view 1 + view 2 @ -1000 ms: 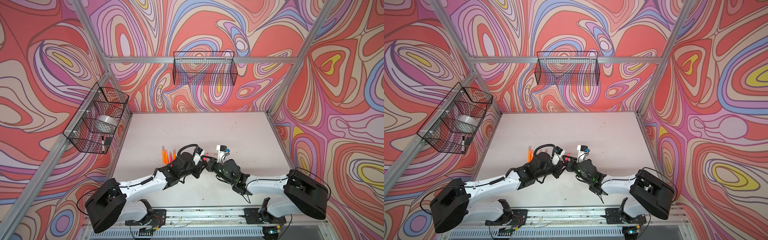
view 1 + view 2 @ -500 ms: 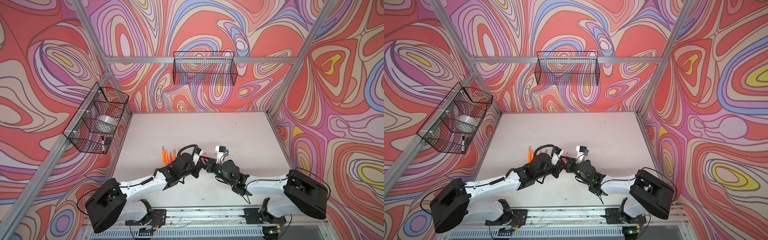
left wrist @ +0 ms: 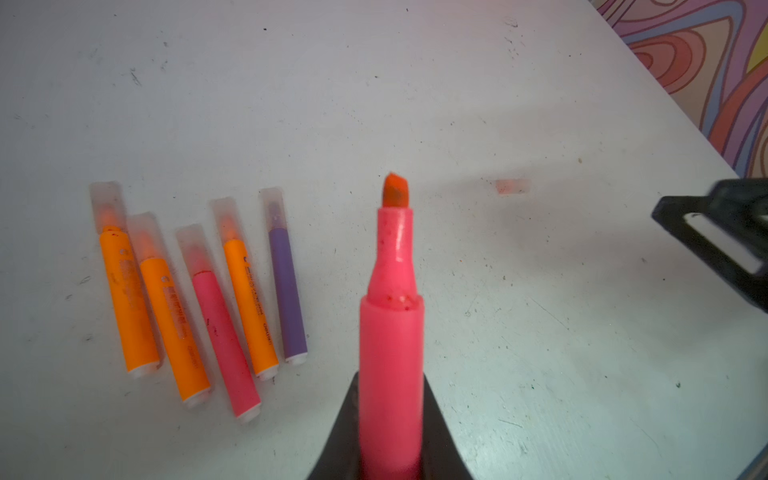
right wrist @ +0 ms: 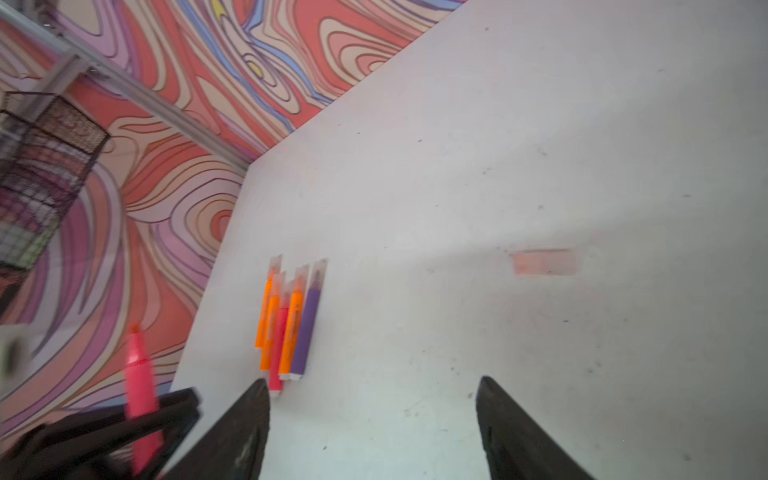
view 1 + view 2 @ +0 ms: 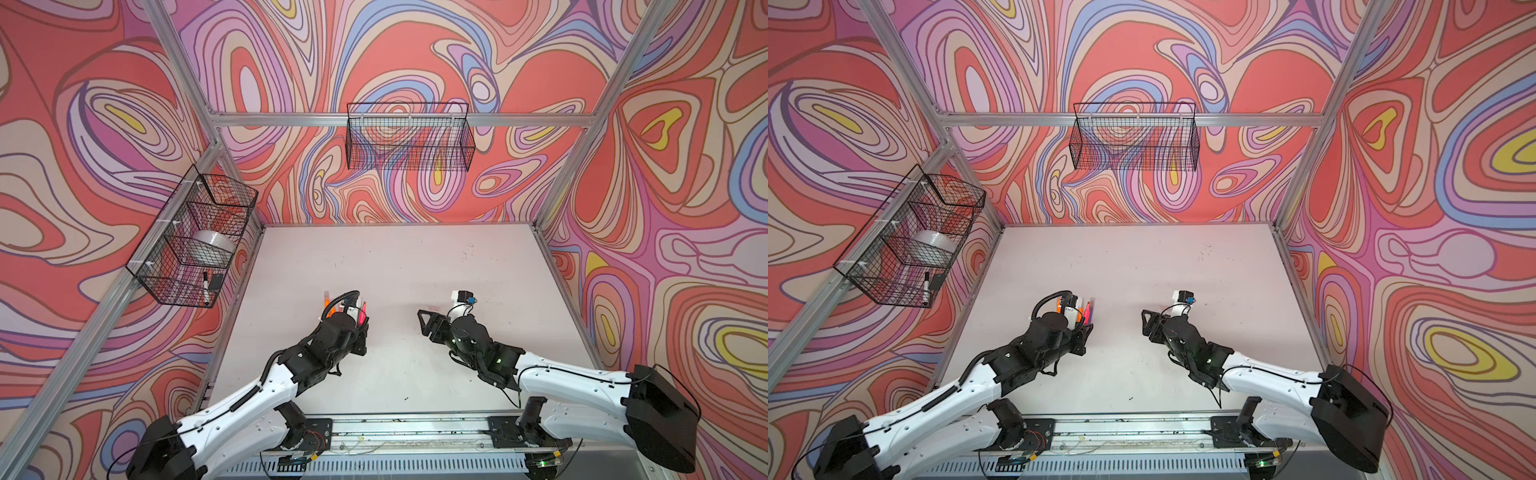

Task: Insert the pens into the pen caps
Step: 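Move the right gripper away toward the pink cap on the table, then lower the right gripper over the translucent pink cap and grasp it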

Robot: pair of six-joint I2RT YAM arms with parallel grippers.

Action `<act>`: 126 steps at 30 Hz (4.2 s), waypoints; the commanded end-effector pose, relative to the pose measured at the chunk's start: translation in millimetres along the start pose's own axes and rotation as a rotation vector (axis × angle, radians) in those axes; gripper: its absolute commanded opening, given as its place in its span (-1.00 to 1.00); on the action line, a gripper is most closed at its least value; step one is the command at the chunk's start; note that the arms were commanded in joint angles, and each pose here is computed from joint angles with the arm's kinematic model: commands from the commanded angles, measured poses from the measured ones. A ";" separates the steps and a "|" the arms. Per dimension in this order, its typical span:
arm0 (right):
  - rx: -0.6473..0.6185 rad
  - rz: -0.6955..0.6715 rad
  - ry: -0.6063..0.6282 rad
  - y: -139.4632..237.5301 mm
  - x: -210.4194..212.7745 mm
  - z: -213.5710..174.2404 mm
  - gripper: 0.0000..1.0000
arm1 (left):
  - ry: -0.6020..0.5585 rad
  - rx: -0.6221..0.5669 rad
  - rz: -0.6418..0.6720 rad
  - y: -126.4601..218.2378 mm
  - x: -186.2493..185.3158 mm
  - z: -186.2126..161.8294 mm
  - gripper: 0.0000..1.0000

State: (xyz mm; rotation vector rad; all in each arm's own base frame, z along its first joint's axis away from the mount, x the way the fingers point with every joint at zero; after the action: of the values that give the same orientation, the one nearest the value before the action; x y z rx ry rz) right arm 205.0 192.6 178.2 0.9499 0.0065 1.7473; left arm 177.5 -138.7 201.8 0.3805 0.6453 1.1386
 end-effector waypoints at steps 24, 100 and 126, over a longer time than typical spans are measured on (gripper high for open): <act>0.165 -0.188 0.009 -77.9 -46.8 0.5 0.59 | -0.103 -0.065 -0.222 -18.3 -44.0 10.2 -1.00; 0.424 -0.491 0.342 -151.2 -43.4 3.5 -0.47 | -0.079 -0.015 -0.170 -36.3 -47.1 5.3 -1.00; 0.167 -0.218 0.227 -79.7 -9.1 41.6 -1.00 | -0.079 -0.024 -0.272 -33.8 -54.0 3.6 -1.00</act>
State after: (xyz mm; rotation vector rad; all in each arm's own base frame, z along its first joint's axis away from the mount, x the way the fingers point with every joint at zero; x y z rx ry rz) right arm 298.4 197.4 134.3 0.8417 0.5752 1.5472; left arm 190.8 -195.4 189.0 0.3685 0.6013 0.9332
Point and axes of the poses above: each gripper's point midway between its finger pads, its own y axis back along the fingers, its own x axis along the line the jaws close on, z = x × y, the point moved 9 cm from there along y, back along the fingers, and after that the axes turned 2 degrees about y, right-handed, at the moved point
